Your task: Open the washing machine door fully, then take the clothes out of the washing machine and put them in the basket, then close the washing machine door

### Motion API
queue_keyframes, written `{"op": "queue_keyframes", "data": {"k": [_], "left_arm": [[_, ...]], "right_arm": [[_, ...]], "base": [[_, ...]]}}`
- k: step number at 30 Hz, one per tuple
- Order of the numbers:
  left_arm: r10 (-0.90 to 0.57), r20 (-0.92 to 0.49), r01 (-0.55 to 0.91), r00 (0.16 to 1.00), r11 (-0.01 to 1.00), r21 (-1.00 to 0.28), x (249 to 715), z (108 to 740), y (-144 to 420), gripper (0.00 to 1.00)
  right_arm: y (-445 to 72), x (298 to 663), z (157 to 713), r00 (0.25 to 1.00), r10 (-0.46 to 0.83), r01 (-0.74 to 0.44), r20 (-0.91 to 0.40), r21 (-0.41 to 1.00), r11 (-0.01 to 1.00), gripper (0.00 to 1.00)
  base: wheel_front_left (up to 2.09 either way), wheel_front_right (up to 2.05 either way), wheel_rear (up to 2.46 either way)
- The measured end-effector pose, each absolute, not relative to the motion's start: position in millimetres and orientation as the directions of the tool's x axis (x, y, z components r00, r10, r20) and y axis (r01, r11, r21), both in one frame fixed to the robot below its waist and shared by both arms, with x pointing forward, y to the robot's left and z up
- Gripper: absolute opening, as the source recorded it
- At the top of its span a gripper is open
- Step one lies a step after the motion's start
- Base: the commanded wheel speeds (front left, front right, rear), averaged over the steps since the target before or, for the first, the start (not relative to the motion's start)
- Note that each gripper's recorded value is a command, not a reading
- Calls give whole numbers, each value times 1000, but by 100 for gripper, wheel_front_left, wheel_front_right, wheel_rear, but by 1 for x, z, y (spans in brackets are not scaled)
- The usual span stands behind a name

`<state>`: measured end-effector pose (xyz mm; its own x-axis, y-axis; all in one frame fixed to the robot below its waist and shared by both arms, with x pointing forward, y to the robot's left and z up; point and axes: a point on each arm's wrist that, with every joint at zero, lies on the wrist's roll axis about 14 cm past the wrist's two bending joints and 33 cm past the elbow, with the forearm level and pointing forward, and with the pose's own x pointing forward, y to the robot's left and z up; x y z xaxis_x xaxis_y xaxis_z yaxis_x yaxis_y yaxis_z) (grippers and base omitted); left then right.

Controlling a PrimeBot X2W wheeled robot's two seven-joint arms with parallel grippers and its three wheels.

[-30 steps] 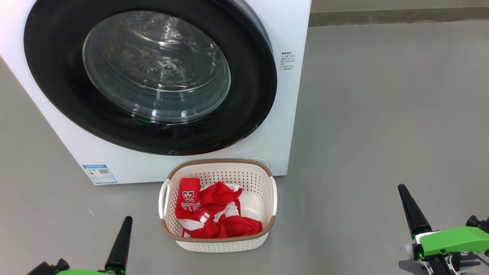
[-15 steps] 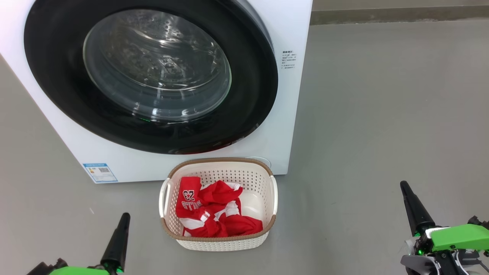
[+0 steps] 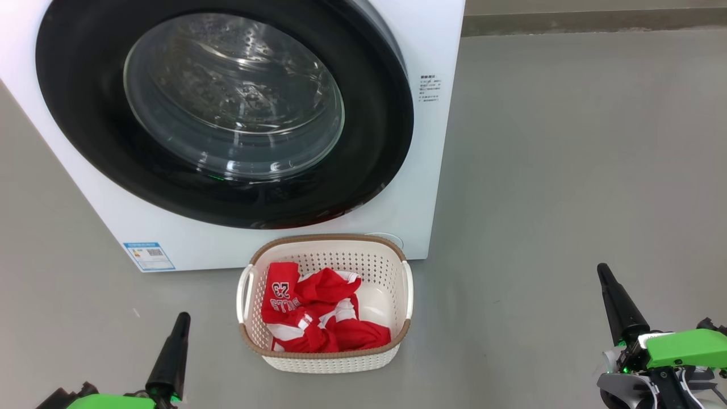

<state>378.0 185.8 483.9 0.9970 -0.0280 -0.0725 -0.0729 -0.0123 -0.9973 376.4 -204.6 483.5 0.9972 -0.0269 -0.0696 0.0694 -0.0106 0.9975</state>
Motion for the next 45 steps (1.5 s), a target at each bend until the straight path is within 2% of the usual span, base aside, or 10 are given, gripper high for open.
{"op": "queue_keyframes", "data": {"k": [45], "left_arm": [[-27,-73,-74,997,-17,-997,378,484,187,0]], "right_arm": [[-206,376,483,997,-28,70,-71,997,-13,0]], "base": [[0,0,0]]}}
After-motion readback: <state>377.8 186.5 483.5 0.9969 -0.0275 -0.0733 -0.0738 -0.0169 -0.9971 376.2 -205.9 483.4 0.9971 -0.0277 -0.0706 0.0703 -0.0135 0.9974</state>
